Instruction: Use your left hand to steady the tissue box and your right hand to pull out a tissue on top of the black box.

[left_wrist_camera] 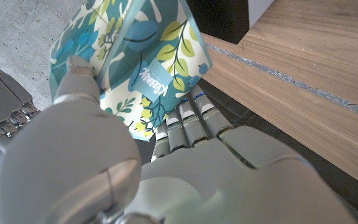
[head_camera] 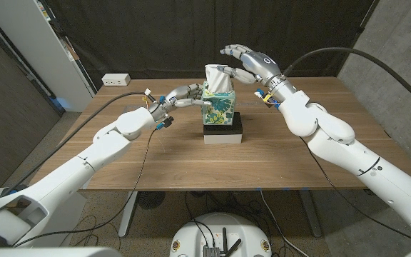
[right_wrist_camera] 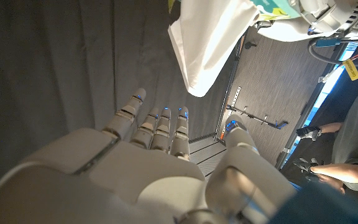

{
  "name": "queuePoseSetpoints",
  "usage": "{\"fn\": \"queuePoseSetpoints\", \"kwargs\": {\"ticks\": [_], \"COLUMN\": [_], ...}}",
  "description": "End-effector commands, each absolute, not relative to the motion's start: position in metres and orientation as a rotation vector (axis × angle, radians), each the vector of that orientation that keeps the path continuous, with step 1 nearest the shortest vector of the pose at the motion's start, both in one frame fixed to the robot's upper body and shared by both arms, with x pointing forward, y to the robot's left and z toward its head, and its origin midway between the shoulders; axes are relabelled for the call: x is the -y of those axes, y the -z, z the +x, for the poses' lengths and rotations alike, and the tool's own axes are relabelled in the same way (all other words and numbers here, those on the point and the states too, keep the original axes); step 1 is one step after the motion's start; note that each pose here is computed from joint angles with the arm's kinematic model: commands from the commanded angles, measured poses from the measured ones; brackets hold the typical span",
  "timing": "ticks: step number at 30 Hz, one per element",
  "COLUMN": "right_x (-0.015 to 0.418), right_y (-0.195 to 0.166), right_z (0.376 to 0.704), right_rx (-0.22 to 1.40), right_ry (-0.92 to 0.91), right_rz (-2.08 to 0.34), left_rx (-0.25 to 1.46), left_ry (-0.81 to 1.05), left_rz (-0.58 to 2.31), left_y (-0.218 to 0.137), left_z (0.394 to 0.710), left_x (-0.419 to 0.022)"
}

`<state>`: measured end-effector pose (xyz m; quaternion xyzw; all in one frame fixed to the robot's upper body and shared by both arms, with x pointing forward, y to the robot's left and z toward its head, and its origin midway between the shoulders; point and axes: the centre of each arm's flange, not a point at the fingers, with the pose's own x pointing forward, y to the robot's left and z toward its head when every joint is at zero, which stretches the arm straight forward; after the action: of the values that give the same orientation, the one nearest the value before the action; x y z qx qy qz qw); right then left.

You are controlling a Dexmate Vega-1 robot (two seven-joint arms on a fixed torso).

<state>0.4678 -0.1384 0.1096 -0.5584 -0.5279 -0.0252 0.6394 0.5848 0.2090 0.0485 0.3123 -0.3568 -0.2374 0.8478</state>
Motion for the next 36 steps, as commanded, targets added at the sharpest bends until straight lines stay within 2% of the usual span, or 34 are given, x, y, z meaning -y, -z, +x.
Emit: {"fn": "queuePoseSetpoints", "kwargs": {"ticks": [1,14,36], "right_x": [0.1328,0.1297,0.1231], "right_y": [-0.1101,-0.1083,-0.1028], "right_z": [0.4694,0.4758,0.4755], "right_rx": [1.204,1.184,1.208], "right_ry": [0.030,0.019,0.148], "right_rz": [-1.294,-1.315,-1.369], "left_rx": [0.752,0.755,0.742], "left_ry": [0.502,0.495,0.486], "left_rz": [0.662,0.659,0.654], "left_y": [-0.0470,-0.0469,-0.0481], "left_z": [0.5816,0.5795,0.5857], "left_x": [-0.2074,-0.2095,-0.2130]}}
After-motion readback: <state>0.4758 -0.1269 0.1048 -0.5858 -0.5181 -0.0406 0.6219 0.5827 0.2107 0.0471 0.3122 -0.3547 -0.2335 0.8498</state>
